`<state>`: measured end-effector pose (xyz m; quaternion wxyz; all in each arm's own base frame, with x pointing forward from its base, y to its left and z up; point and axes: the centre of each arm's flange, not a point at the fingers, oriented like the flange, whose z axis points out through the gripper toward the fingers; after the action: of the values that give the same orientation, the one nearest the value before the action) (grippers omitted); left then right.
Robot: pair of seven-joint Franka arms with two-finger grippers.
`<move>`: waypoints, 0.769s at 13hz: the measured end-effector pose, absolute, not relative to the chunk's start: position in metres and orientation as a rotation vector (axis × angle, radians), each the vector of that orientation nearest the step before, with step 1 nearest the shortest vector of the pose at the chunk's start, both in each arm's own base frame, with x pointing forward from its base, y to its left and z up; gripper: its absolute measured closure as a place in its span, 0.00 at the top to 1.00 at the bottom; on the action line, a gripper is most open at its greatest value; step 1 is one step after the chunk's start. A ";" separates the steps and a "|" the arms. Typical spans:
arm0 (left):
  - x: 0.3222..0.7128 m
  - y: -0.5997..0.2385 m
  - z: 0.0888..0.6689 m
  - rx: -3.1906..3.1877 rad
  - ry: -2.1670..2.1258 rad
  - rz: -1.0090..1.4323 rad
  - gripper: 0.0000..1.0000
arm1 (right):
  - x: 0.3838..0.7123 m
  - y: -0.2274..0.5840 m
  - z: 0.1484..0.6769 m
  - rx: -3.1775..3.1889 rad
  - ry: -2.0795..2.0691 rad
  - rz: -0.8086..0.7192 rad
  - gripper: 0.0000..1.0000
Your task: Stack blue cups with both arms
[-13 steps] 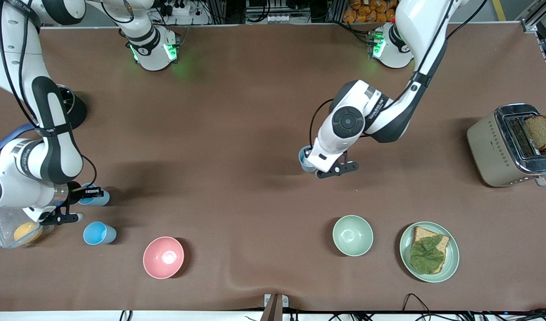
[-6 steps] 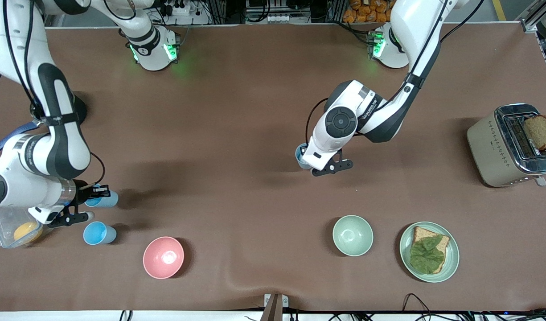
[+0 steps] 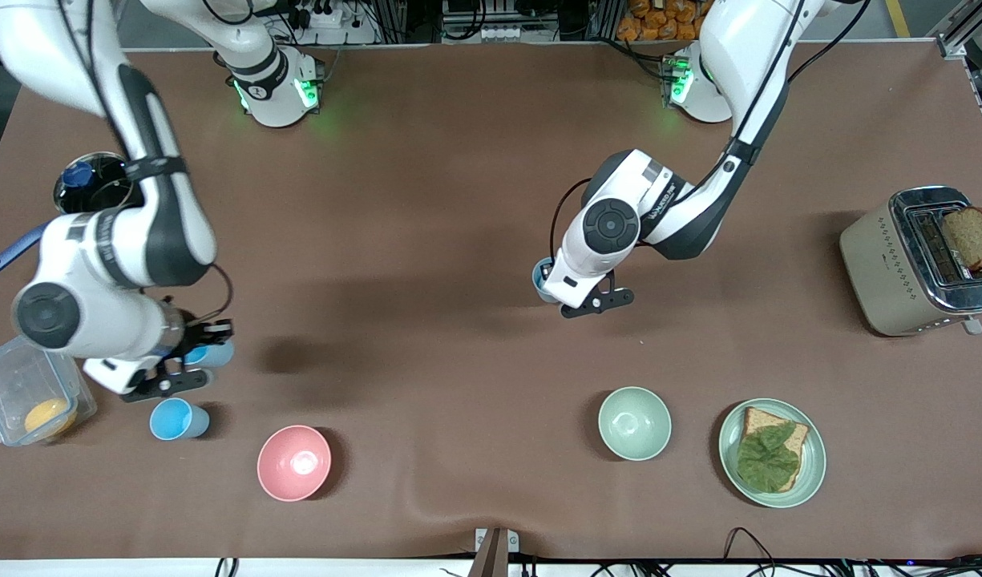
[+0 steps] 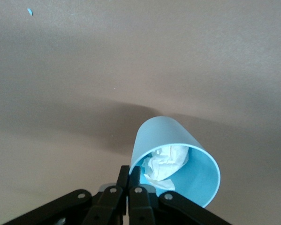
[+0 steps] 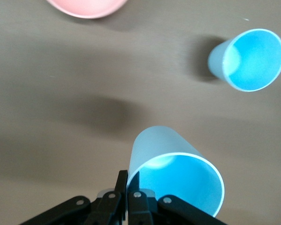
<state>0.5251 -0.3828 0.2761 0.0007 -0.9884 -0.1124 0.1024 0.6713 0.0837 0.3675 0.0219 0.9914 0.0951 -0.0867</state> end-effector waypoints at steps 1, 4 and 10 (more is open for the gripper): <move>0.524 -0.382 0.274 -3.100 -0.353 0.327 0.03 | 0.670 0.101 0.377 3.060 0.278 -0.276 0.03; 0.521 -0.382 0.265 -3.115 -0.356 0.308 0.03 | 0.673 0.083 0.380 3.044 0.238 -0.299 0.03; 0.516 -0.403 0.251 -3.207 -0.383 0.284 0.09 | 0.684 -0.060 0.334 3.095 0.318 -0.331 0.03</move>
<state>0.5158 -0.4034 0.2512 -0.0501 -0.9879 -0.1179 0.0874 0.6842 -0.0601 0.3338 0.0062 0.9891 0.1017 -0.1059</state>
